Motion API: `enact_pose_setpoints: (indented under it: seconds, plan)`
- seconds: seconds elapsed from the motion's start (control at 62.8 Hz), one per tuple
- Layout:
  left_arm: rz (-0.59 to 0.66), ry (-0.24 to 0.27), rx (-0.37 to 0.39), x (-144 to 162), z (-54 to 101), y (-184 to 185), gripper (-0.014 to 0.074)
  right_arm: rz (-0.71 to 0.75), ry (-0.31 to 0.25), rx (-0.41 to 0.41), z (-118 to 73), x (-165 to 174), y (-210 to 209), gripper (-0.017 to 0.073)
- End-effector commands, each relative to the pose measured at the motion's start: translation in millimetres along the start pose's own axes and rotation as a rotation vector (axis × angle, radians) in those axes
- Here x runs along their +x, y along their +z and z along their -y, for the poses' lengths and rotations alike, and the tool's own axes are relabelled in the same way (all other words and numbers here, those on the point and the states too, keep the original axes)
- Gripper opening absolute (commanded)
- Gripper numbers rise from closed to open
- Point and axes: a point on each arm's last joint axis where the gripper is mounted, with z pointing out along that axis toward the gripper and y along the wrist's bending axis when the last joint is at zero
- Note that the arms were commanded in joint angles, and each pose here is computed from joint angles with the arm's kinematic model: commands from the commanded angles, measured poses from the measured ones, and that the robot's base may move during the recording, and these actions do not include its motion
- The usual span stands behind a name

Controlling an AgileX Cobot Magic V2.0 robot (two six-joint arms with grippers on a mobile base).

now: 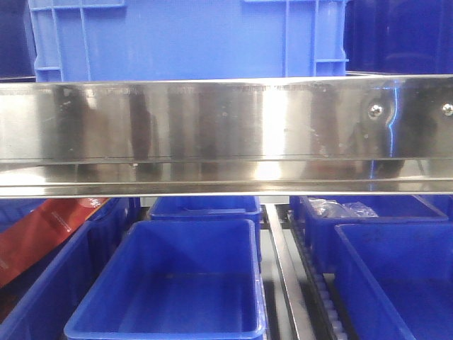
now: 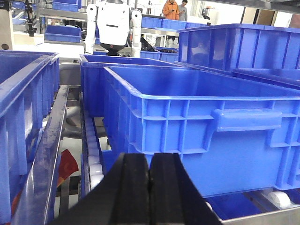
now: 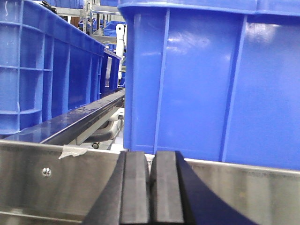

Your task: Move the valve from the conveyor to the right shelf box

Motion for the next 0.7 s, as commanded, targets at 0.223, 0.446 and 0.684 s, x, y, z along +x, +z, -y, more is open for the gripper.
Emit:
enact_pose_setpoints:
  seconds: [0.223, 0.446, 0.684]
  plan:
    - [0.025, -0.010, -0.006, -2.0, -0.5, -0.8, -0.0111, 0.029, -0.009, 0.009, 0.5, -1.9, -0.6, -0.0162]
    - [0.020, 0.041, -0.031, 1.1, -2.9, 0.2, -0.0111, 0.029, -0.009, 0.009, 0.5, -1.9, -0.6, -0.0162]
    - [-0.025, 0.180, -0.179, 39.3, -17.6, -8.5, -0.0111, 0.029, -0.009, 0.009, 0.5, -1.9, -0.6, -0.0162]
